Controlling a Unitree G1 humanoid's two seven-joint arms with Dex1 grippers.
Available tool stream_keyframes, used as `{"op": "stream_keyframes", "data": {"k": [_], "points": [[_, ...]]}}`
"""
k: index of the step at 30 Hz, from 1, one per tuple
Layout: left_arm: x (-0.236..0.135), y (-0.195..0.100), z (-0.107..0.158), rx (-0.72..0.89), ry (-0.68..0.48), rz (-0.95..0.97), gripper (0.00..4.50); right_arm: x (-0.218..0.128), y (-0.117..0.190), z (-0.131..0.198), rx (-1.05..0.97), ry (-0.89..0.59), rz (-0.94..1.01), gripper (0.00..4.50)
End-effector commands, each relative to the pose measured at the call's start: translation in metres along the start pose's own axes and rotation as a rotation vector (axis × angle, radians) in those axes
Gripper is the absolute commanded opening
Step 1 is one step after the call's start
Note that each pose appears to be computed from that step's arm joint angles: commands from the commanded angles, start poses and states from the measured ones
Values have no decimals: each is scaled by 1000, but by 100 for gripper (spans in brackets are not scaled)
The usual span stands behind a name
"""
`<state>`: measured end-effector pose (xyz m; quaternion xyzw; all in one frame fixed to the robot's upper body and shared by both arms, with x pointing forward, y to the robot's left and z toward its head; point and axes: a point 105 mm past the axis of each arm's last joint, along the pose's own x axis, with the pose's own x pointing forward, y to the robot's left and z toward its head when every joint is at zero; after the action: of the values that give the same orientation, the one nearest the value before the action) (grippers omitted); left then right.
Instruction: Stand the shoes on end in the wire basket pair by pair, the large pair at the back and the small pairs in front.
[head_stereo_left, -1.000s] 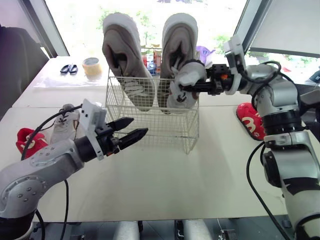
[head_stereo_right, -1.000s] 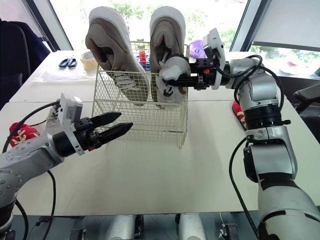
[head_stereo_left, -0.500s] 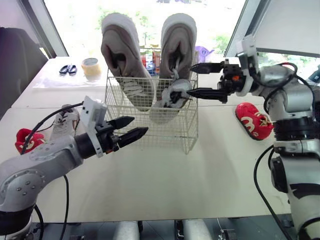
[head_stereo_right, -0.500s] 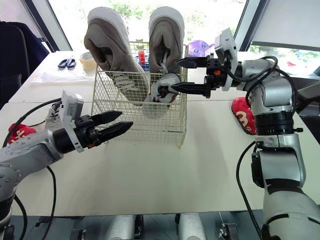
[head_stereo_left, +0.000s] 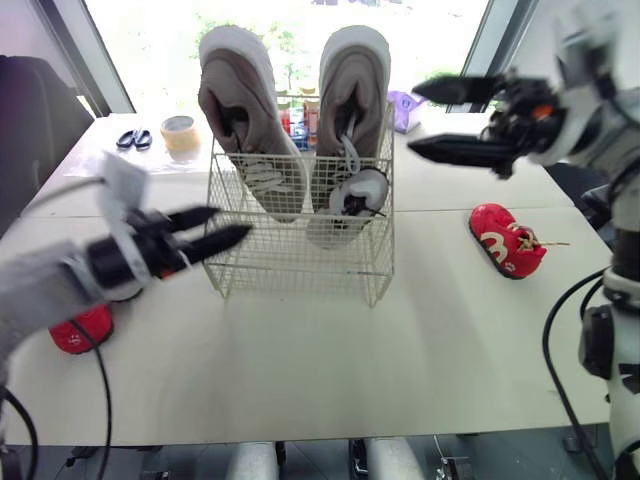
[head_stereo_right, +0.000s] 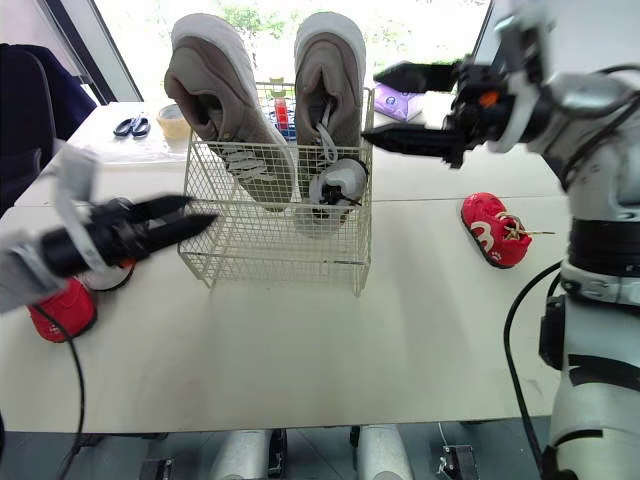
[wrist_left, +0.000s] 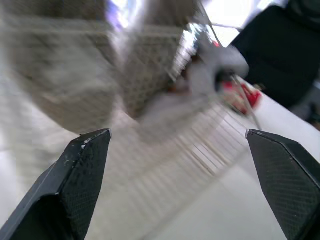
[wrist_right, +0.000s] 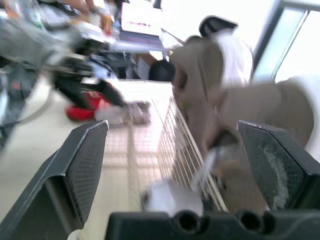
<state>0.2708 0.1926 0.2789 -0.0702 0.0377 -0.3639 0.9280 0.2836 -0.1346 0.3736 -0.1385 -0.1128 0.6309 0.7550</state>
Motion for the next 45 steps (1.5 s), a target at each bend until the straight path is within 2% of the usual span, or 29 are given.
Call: {"op": "stream_keyframes", "data": {"k": [1,4,9,15,22,26,29,36,39,42,45], "points": [[-28,42,22,1,33,214,447,11,54,-3,41,117,249,450],[-51,98,12,31,180,527,447,15,81,-27,73,235,357,450],[-63,150,-1,12,293,786,447,20,87,-49,75,290,366,450],[-54,186,-26,-35,395,869,447,20,93,-64,68,338,344,450],[-46,207,-54,-74,535,856,447,17,93,-61,72,338,277,450],[-39,209,-76,-129,610,803,447,16,94,-61,80,334,244,450],[-37,210,-88,-141,650,780,366,15,93,-61,82,334,224,450],[-30,208,-94,-166,659,752,6,13,89,-62,87,338,178,450],[-21,206,-66,-187,525,729,6,11,85,-63,85,343,151,450],[-11,196,-4,-177,282,681,6,6,77,-60,79,343,109,450],[-13,172,63,-117,23,627,6,2,65,-51,73,317,45,450]]}}
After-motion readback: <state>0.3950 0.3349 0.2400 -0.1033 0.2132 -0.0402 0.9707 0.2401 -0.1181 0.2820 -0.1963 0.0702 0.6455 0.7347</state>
